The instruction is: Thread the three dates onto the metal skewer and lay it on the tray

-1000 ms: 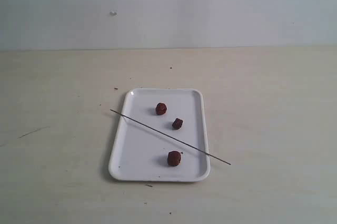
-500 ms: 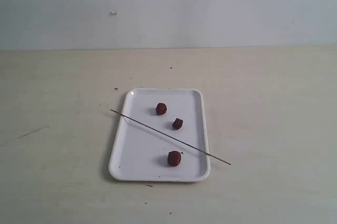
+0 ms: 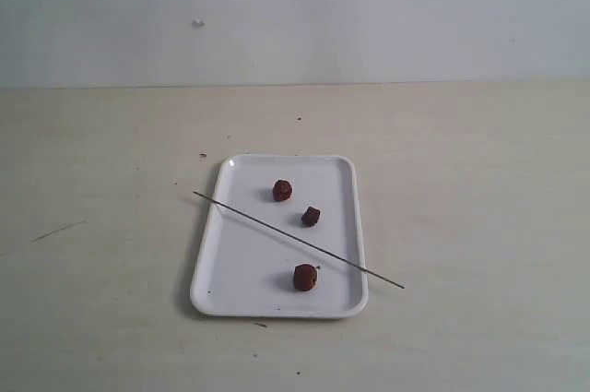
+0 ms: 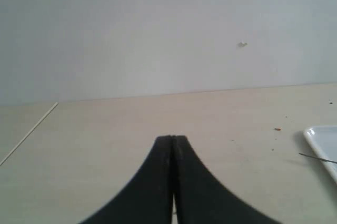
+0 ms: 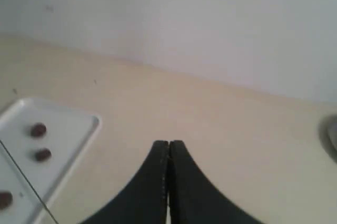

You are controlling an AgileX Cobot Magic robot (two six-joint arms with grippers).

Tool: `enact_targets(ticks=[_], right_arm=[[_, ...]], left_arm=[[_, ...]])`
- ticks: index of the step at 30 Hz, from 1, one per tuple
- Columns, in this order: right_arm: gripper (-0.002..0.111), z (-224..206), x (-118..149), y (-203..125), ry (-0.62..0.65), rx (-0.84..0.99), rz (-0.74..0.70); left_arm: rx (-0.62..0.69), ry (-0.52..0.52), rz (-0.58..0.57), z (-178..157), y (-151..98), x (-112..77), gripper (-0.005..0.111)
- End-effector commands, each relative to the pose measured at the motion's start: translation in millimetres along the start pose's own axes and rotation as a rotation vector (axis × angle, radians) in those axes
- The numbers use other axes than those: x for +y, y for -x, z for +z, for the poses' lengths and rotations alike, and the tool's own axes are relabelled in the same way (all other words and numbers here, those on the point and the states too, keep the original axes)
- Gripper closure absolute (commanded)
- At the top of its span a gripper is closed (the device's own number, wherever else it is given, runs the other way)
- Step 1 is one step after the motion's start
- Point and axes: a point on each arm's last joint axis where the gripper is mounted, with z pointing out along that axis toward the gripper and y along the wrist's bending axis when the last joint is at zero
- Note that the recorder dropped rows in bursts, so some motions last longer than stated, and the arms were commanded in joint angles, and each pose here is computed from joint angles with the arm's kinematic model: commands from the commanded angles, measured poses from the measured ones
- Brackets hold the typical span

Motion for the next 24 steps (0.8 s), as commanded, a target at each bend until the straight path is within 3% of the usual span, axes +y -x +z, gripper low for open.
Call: enact_targets(ticks=[1,7,11,15,24], right_arm=[[0.108,36,-4,17,-0.031,0.342,-0.031],[0.108,99,8,25,0.063,0.709,-0.01],[0.108,139,27,22,0.229,0.746,0.058],[0.108,176,42,12,0.397,0.806,-0.001],[0.101,226,56,-8,0.474,0.915,0.095]], left_arm=[[-0.001,0.005,-0.006,0,-1,0.2,0.107],[-0.001,0.005,-0.006,0,-1,0.2,0.107],[-0.001,0.005,-0.006,0,-1,0.2,0.107],[-0.001,0.005,-0.006,0,-1,0.2,0.107],[-0.001,0.005,-0.006,0,-1,0.2,0.107]])
